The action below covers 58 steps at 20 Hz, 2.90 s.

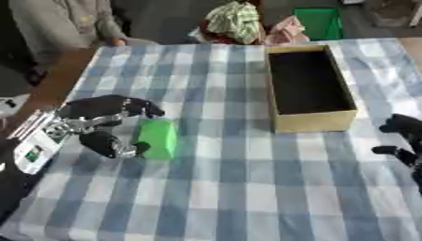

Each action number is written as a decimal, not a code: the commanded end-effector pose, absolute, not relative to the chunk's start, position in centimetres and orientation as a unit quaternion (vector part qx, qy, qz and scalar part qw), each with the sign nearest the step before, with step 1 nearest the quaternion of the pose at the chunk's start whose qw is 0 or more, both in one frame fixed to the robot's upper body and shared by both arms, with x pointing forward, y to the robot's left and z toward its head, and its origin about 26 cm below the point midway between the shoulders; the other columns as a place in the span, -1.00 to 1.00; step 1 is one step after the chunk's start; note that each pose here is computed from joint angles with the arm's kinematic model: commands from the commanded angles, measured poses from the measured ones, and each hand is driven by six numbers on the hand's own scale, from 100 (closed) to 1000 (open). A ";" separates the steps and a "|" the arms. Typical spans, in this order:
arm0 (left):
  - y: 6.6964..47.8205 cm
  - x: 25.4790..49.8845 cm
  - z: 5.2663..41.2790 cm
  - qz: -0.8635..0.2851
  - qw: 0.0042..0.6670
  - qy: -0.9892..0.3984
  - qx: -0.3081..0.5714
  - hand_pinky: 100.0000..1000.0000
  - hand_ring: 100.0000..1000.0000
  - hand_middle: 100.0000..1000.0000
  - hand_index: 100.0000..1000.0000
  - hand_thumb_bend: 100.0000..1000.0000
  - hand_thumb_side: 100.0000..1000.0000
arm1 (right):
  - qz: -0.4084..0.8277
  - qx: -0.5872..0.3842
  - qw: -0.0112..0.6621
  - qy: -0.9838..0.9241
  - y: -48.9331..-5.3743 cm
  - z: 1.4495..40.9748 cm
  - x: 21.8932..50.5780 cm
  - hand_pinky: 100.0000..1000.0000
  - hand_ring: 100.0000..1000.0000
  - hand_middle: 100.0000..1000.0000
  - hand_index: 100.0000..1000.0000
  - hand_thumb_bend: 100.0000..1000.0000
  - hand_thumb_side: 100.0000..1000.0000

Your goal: Pick up objects on the table and place them in the box.

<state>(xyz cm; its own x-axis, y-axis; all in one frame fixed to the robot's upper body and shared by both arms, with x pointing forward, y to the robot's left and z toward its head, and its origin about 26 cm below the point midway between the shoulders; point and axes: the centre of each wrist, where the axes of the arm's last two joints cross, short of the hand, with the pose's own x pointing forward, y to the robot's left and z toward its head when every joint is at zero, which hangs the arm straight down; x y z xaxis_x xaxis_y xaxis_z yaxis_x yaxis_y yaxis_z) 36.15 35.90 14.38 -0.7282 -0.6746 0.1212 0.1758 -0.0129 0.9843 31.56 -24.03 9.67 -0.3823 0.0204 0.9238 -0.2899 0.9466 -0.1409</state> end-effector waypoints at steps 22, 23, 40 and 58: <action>35.9 36.8 14.1 -0.720 0.298 -0.590 0.211 0.50 0.51 0.58 0.95 -0.86 0.08 | 0.148 0.076 0.546 -0.821 -24.1 10.0 31.6 0.23 1.00 0.29 0.62 -1.00 0.45; 35.9 36.8 14.0 -0.719 0.299 -0.591 0.210 0.50 0.44 0.50 0.94 -0.89 -0.08 | 0.148 0.076 0.546 -0.821 -24.1 10.0 31.6 0.23 1.00 0.29 0.62 -1.00 0.45; 35.6 36.6 15.2 -0.696 0.302 -0.620 0.201 0.30 -0.25 -0.22 0.89 -1.00 -0.56 | 0.150 0.077 0.545 -0.821 -24.1 10.1 31.7 0.23 1.00 0.29 0.62 -1.00 0.44; 31.1 40.0 25.1 -0.647 0.187 -0.710 0.207 0.28 -0.28 -0.23 0.86 -1.00 -0.61 | 0.162 0.090 0.547 -0.816 -23.5 9.9 31.7 0.23 1.00 0.29 0.62 -1.00 0.48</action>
<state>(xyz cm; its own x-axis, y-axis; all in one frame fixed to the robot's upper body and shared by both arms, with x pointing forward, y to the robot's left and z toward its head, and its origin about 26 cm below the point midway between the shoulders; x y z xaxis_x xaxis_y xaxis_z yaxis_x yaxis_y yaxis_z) 39.72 31.13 24.29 -0.8439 -0.5362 0.0167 -0.0320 0.0814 0.9962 31.59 -23.64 9.35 -0.3662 0.0284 0.9301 -0.3152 0.9367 -0.1527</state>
